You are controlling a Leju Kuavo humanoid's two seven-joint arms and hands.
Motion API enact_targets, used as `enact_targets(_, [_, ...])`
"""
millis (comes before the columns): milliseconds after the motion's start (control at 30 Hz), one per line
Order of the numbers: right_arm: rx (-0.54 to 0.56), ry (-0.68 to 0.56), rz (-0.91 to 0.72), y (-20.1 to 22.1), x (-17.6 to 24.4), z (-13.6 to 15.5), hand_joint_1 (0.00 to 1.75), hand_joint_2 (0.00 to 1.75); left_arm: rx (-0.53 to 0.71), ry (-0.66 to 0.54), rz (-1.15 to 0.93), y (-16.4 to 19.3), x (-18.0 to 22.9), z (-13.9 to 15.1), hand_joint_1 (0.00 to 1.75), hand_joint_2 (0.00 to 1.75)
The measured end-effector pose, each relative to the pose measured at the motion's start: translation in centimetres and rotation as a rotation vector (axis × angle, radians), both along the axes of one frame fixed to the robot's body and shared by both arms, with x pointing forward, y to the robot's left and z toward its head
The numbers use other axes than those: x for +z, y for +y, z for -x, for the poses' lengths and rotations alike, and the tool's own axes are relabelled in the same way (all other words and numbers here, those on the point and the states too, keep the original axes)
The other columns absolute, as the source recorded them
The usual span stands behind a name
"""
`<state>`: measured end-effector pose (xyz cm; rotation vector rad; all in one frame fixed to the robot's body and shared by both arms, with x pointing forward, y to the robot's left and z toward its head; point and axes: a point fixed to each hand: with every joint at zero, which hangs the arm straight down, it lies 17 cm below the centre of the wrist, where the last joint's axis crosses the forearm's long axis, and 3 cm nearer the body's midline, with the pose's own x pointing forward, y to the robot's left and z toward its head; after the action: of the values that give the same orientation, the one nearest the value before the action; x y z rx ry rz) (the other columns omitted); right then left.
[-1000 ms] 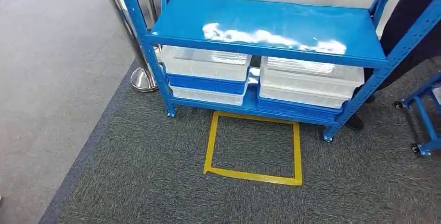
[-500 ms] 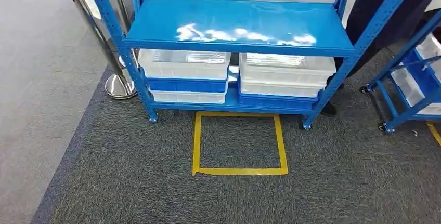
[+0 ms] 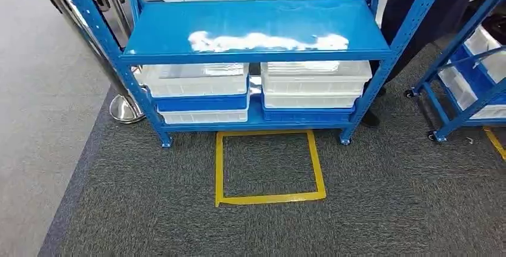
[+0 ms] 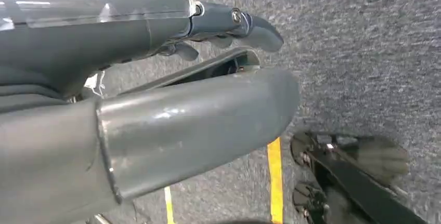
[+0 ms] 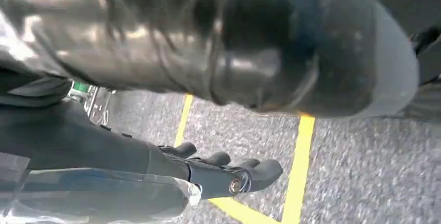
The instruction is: Take the parts from the cabinet and place them on the table.
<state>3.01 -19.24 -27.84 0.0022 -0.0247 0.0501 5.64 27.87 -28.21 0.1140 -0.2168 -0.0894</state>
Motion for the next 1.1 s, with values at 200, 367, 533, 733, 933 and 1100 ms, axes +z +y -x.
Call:
enact_targets(200, [0.000, 0.008, 0.000, 0.0, 0.0, 0.6, 0.00, 0.00, -0.001, 0.010, 0.002, -0.1, -0.1, 0.8, 0.00, 0.00])
enact_targets(367, [0.002, -0.005, 0.001, 0.0, 0.0, -0.2, 0.00, 0.00, -0.001, 0.003, 0.003, -0.2, 0.0, 0.3, 0.00, 0.00])
enact_targets(533, [0.002, -0.003, 0.002, -0.1, 0.0, 0.0, 0.00, 0.00, -0.001, 0.004, 0.005, -0.3, 0.0, 0.3, 0.00, 0.00])
enact_targets(733, [0.001, 0.014, 0.006, -0.4, -0.1, 1.1, 0.00, 0.00, -0.001, 0.005, 0.013, -0.9, 0.0, 0.4, 0.00, 0.00])
enact_targets(933, [0.000, 0.007, 0.006, -0.4, -0.1, 0.7, 0.00, 0.00, -0.007, -0.015, 0.013, -0.9, 0.1, -0.9, 0.00, 0.00])
enact_targets(1100, [-0.002, 0.014, 0.005, -0.4, -0.1, 1.2, 0.00, 0.00, -0.011, 0.008, 0.009, -0.9, 0.0, 0.6, 0.00, 0.00])
